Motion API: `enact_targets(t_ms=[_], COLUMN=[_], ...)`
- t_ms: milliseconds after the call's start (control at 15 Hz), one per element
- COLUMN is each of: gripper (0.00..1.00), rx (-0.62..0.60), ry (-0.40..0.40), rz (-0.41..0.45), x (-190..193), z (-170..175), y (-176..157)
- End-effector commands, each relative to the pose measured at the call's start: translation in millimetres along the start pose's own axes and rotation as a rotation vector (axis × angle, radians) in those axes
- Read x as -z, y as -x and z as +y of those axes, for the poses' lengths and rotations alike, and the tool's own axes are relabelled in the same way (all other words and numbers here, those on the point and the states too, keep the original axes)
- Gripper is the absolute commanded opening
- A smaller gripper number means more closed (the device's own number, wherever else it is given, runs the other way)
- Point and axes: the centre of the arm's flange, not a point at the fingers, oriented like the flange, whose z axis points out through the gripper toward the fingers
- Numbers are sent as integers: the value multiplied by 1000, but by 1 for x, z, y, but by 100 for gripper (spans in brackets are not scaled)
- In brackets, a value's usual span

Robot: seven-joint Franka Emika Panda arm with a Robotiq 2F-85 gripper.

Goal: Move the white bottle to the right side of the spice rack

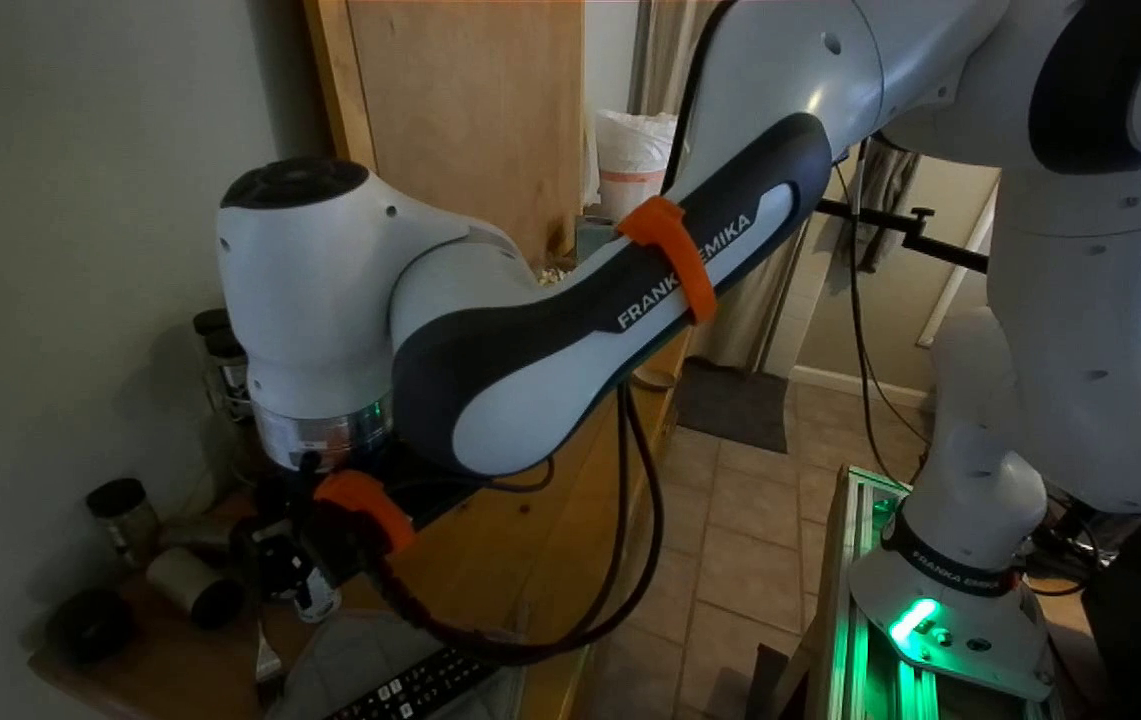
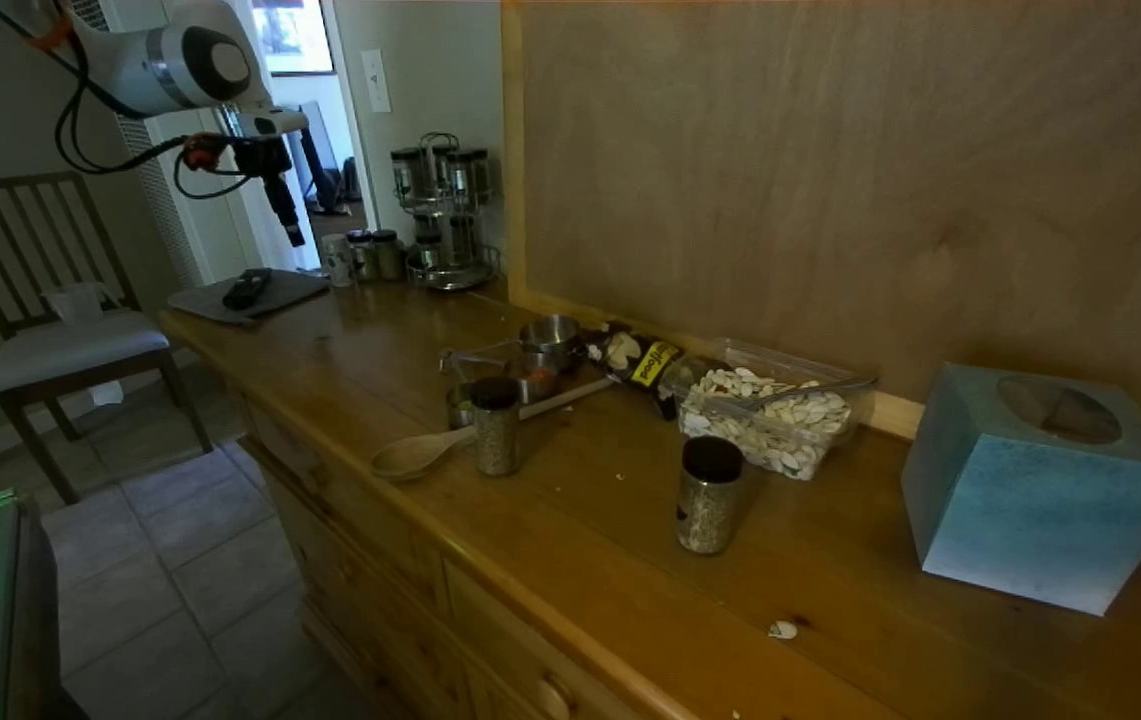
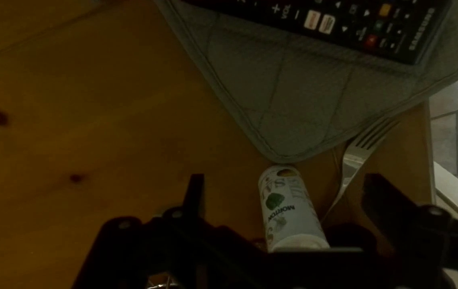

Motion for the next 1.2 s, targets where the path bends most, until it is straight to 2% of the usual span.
enact_targets(t_ms=[0,400,533,800,933,1000,1133], gripper=[100,98,91,70,68,63,68], rx=[-15,-22,-25,-17,-16,-15,-10], ry=[-19,-3,-5,-11,-10,-9,-7], rz=[62,113,135,199,210,217,227], x=[-14,-35,-39,-40,-41,-41,-41], z=[-17,-18,-19,-21,-21,-22,-23], y=[-9,-14,-16,-19,-19,-18,-18])
